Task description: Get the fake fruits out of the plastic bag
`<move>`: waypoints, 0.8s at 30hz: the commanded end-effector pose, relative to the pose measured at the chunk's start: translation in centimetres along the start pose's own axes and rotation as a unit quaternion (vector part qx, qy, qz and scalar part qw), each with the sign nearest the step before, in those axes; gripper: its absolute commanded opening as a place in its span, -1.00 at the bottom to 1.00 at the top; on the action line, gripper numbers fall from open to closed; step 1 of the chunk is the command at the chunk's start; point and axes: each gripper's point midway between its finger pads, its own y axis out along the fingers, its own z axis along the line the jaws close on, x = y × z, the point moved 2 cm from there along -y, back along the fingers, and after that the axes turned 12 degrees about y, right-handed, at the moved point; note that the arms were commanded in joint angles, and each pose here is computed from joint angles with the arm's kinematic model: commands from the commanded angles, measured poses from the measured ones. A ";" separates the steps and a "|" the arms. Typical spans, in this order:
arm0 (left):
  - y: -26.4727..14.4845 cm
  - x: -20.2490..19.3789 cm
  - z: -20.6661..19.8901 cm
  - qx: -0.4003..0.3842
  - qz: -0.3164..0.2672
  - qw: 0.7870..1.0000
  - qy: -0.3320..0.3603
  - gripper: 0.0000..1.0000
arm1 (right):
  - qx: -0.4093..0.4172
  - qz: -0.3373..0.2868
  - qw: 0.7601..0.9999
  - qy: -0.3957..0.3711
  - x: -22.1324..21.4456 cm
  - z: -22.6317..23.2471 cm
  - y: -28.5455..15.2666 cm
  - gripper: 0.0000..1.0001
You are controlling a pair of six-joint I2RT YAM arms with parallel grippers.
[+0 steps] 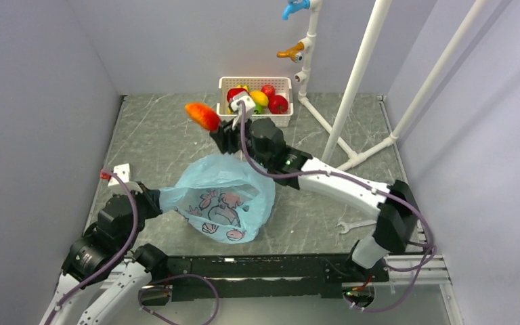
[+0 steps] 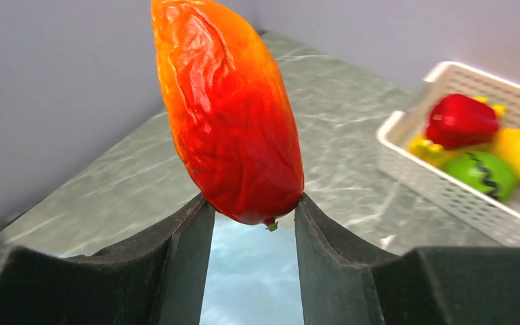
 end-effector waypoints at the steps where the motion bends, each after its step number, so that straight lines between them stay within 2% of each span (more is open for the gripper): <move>1: -1.1 1.2 1.0 0.015 -0.028 0.999 -0.016 -1.00 | -0.113 -0.048 0.992 0.000 2.6 -7.2 3.5 -0.86; 5: -1.5 1.3 2.0 0.039 -0.044 0.998 -0.033 -1.00 | -0.178 -0.040 0.983 -0.022 2.0 -12.7 7.0 -0.84; 8: -1.7 1.5 2.5 0.048 -0.056 0.996 -0.041 -1.00 | -0.227 -0.026 0.973 -0.010 0.7 -17.0 9.4 -0.84; 15: -1.0 1.4 2.2 0.052 -0.052 0.997 -0.037 -1.00 | -0.325 -0.003 0.945 -0.030 -2.3 -24.7 14.3 -0.77; 19: -0.4 1.2 1.2 0.031 -0.035 0.999 -0.019 -1.00 | -0.336 -0.006 0.941 -0.047 -2.8 -27.7 16.2 -0.64; 24: 0.0 1.1 0.7 0.024 -0.027 0.999 -0.011 -1.00 | -0.349 -0.002 0.937 -0.028 -3.3 -31.8 16.4 -0.61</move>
